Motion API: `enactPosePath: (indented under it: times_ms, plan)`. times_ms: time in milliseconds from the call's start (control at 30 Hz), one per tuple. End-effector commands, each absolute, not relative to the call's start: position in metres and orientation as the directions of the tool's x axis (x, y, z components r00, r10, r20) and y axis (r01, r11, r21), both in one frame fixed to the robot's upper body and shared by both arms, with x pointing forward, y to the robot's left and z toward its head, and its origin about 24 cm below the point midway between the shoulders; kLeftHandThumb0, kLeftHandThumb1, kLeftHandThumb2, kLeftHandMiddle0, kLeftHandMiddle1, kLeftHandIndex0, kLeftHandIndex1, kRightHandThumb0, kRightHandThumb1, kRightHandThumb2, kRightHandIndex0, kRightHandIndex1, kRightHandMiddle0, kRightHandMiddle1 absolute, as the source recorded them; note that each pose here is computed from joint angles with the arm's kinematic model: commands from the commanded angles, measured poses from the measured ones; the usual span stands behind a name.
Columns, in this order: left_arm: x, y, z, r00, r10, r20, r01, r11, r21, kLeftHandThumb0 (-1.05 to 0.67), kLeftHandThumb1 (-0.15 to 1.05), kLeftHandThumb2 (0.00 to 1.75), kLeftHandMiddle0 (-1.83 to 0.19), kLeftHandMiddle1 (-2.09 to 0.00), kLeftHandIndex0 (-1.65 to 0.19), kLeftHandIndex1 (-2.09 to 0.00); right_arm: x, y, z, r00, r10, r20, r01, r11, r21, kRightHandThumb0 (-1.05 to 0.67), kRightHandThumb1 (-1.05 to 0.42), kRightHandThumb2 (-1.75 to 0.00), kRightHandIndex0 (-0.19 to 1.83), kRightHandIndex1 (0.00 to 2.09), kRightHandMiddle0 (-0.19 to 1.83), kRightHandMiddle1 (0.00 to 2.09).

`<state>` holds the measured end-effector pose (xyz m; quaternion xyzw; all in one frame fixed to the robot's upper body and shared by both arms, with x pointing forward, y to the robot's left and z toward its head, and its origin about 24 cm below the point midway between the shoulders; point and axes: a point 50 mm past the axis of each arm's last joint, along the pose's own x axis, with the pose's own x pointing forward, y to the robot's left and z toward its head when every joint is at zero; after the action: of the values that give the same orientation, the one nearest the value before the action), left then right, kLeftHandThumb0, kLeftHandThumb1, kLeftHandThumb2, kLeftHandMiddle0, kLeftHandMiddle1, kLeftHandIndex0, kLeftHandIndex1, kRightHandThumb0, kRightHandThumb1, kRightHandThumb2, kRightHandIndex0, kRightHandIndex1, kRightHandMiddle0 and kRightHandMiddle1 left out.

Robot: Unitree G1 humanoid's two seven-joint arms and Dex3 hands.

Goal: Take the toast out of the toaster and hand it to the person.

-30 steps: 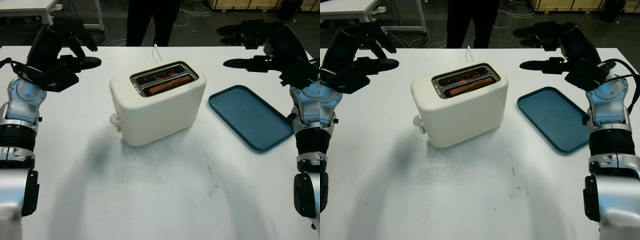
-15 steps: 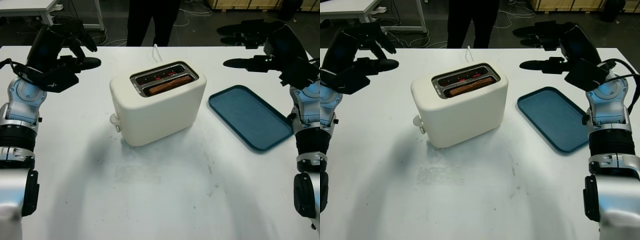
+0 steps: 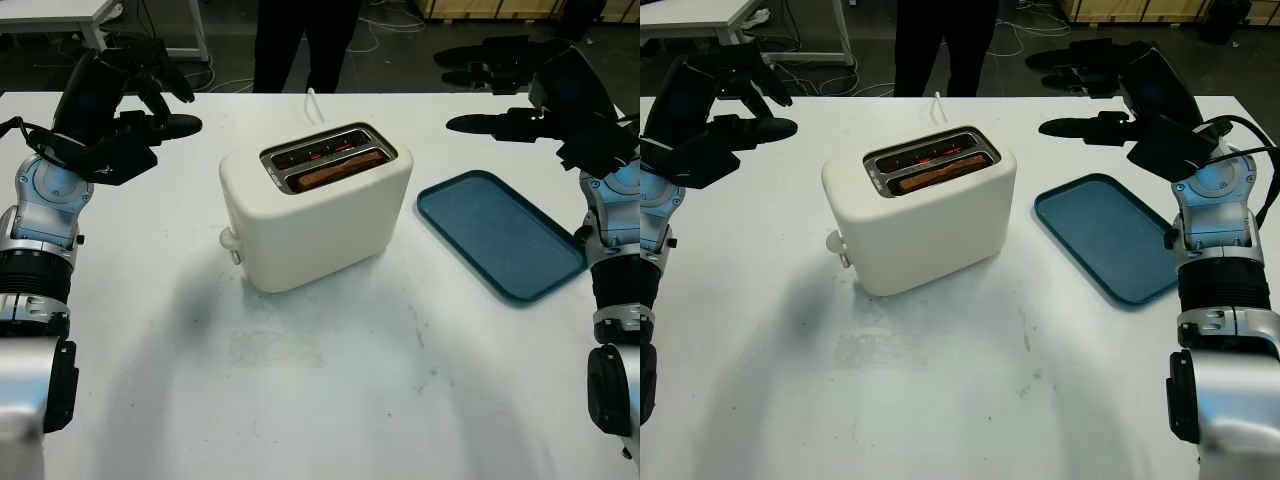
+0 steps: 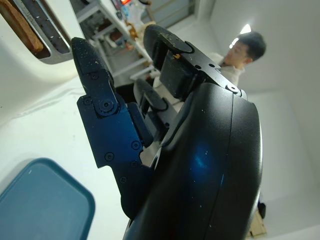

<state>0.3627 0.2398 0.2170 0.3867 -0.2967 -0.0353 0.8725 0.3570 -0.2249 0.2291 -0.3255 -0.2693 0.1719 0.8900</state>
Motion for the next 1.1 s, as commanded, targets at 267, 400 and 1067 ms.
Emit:
enactPosePath:
  times_ms: [267, 400, 1067]
  plan:
    - [0.3602, 0.2423, 0.2194, 0.820, -0.297, 0.490, -0.176, 0.683, 0.709, -1.05, 0.92, 0.05, -0.86, -1.30, -0.65, -1.36, 0.3564, -0.2233, 0.2263, 0.799, 0.479, 0.364, -0.138, 0.735, -0.664, -0.48, -0.78, 0.00, 0.81, 0.00, 0.76, 0.00]
    - [0.3594, 0.2432, 0.2196, 0.819, -0.296, 0.492, -0.178, 0.683, 0.708, -1.05, 0.92, 0.05, -0.86, -1.29, -0.65, -1.35, 0.3565, -0.2224, 0.2259, 0.793, 0.488, 0.364, -0.145, 0.732, -0.666, -0.48, -0.78, 0.00, 0.81, 0.00, 0.75, 0.00]
    - [0.3590, 0.2425, 0.2185, 0.826, -0.291, 0.483, -0.174, 0.683, 0.710, -1.05, 0.92, 0.04, -0.86, -1.28, -0.66, -1.35, 0.3565, -0.2225, 0.2240, 0.791, 0.486, 0.372, -0.143, 0.737, -0.660, -0.48, -0.77, 0.00, 0.84, 0.01, 0.78, 0.01]
